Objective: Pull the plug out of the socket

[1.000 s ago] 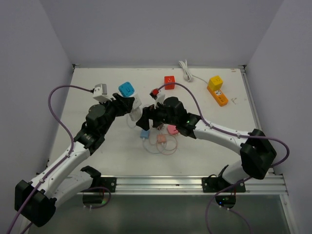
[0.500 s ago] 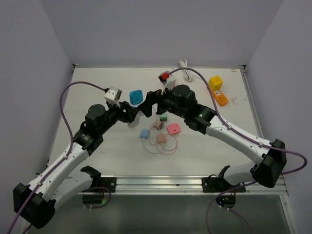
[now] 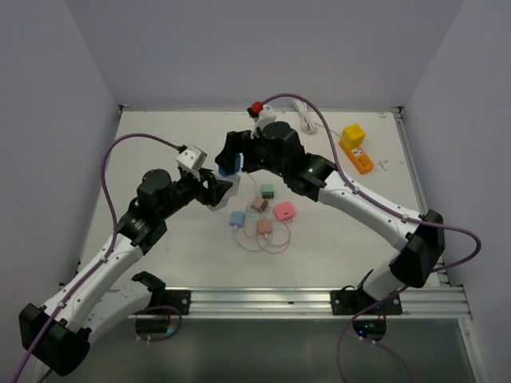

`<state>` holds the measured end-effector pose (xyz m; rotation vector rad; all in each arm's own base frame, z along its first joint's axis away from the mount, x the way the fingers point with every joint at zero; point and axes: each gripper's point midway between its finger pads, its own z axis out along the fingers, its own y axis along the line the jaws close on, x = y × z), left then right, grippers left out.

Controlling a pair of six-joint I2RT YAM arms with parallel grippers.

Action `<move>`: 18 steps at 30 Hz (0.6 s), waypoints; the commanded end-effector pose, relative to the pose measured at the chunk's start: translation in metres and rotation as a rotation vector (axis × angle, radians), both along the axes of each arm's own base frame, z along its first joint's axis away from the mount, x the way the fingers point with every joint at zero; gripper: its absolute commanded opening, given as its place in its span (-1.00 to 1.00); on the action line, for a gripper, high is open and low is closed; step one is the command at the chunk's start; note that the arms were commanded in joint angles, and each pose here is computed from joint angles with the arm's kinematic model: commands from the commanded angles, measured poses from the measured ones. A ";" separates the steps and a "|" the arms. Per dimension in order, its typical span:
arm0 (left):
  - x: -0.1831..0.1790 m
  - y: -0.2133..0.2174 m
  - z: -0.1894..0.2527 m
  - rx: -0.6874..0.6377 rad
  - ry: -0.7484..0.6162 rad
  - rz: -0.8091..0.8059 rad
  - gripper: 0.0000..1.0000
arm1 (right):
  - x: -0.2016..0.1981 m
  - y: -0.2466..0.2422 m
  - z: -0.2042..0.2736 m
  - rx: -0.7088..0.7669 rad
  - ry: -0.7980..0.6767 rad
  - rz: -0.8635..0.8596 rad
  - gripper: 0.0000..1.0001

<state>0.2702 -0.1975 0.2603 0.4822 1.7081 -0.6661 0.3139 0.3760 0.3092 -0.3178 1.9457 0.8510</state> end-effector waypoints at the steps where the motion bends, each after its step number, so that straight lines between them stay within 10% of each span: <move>1: -0.003 -0.004 0.041 -0.049 -0.138 -0.034 -1.00 | 0.001 0.008 -0.001 0.034 0.043 -0.003 0.98; 18: 0.016 0.017 0.012 -0.070 -0.019 0.152 -1.00 | -0.009 0.017 -0.015 0.105 0.029 0.039 0.02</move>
